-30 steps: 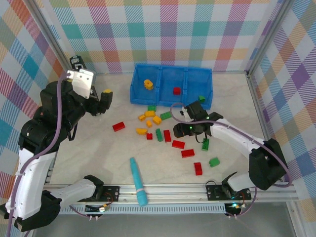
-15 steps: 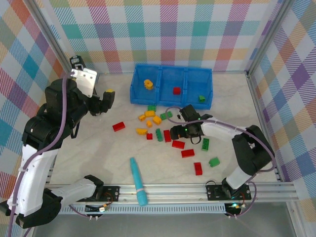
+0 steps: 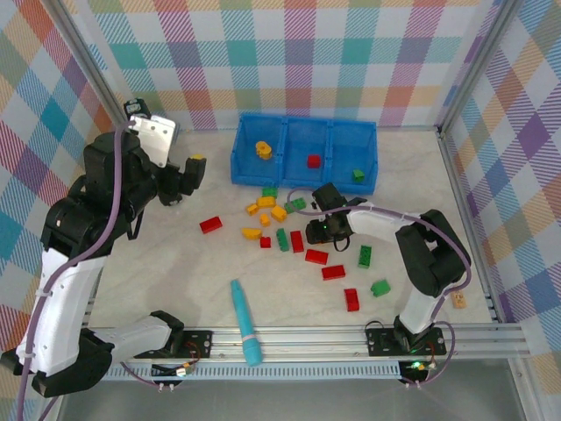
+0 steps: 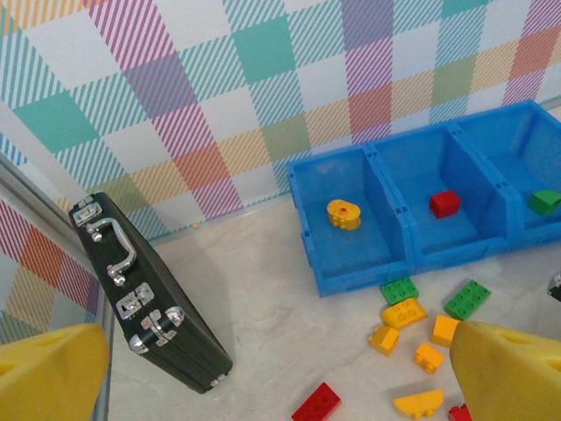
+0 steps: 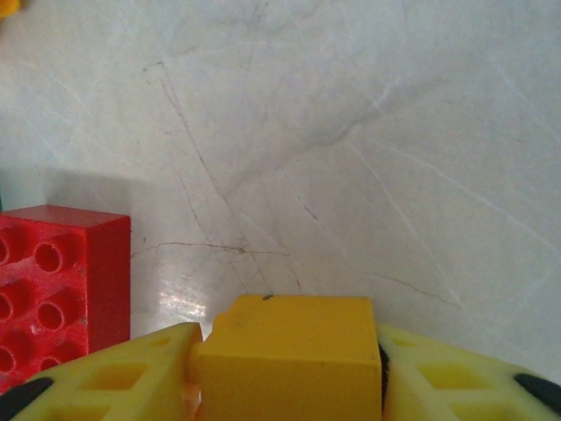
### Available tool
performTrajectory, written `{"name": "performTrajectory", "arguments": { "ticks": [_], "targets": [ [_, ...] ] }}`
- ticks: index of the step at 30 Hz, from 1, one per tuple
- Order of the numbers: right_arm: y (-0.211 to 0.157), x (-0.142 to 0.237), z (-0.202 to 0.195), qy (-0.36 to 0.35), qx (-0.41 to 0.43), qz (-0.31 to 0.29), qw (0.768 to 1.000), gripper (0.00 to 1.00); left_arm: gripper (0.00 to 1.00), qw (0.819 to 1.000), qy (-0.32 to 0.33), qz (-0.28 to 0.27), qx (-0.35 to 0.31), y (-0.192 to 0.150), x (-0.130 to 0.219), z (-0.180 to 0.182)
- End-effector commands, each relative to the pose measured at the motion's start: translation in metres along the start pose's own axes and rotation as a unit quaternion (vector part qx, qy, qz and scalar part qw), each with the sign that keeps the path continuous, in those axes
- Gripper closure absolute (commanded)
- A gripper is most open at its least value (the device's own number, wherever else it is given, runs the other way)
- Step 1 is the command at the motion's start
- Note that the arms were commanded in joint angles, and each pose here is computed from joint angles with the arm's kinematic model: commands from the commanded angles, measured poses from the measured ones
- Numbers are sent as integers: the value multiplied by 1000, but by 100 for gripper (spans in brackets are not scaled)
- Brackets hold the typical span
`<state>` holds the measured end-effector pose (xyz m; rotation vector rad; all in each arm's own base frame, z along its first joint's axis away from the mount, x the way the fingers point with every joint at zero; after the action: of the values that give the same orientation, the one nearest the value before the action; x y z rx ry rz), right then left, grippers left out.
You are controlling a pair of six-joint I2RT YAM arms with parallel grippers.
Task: Sort the legos into containers by color
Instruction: Pick up the lego from the center of the table, then place the lego in the container.
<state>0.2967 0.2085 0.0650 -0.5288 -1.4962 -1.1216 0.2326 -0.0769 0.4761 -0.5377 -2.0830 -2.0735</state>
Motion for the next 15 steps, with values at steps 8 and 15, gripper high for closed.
{"name": "performTrajectory", "arguments": {
  "ticks": [8,15],
  "targets": [
    [51,36,-7,-12,49,-45,998,61,0,1000,4,-7,-4,8,3,0],
    [138,72,2,-3,122,-154,981,63,0,1000,9,-15,-2,9,8,3]
  ]
}}
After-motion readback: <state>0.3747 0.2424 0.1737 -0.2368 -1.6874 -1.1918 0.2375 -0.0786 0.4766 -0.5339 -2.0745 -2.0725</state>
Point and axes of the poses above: each hand's point on the last joint's axis, 136 mm out from that joint toward the fingers, its own x axis back along the fingers, its own z axis along the line the jaws close on, y = z × x, the point moved 4 cm from there along x, back along the fingers, and after that the axes turned 15 degrees about x, right-handed, at the moved point
